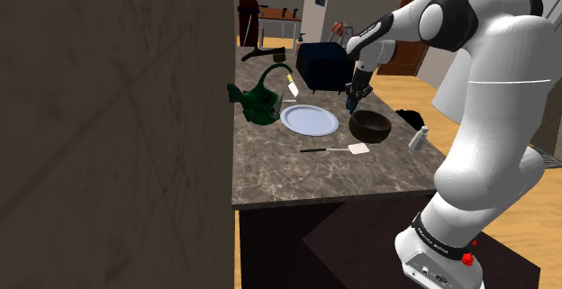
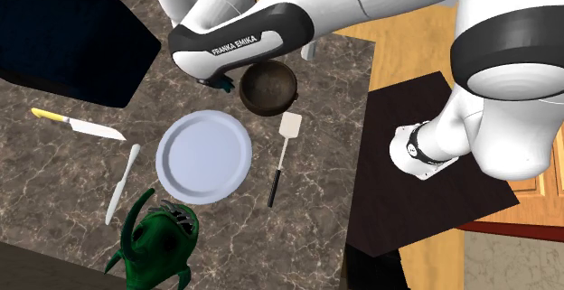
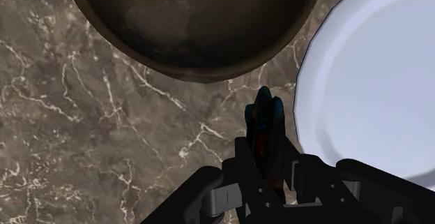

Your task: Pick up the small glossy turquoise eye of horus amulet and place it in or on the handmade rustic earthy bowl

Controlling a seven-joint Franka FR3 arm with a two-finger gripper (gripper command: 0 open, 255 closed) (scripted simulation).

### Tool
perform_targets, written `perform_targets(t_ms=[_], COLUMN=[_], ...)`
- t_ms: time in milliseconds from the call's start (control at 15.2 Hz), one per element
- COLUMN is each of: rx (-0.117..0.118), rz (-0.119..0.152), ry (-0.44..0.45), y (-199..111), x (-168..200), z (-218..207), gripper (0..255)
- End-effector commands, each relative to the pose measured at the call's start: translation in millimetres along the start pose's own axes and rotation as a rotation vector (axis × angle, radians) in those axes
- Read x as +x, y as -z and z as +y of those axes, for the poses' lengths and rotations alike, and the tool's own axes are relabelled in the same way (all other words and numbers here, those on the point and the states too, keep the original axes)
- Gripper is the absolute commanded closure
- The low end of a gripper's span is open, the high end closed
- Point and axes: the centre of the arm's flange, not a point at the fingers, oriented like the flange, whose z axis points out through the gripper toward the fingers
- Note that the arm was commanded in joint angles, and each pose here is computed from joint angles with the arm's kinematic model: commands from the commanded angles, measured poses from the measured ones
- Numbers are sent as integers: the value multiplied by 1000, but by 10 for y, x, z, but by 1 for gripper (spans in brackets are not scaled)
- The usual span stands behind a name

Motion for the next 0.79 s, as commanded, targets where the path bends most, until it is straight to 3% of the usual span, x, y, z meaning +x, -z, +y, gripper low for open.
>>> perform_targets(t_ms=[0,726], rx=[0,0], rz=[0,0], ry=[0,0], y=[112,692], x=[1,2], z=[-4,-30], gripper=[255,255])
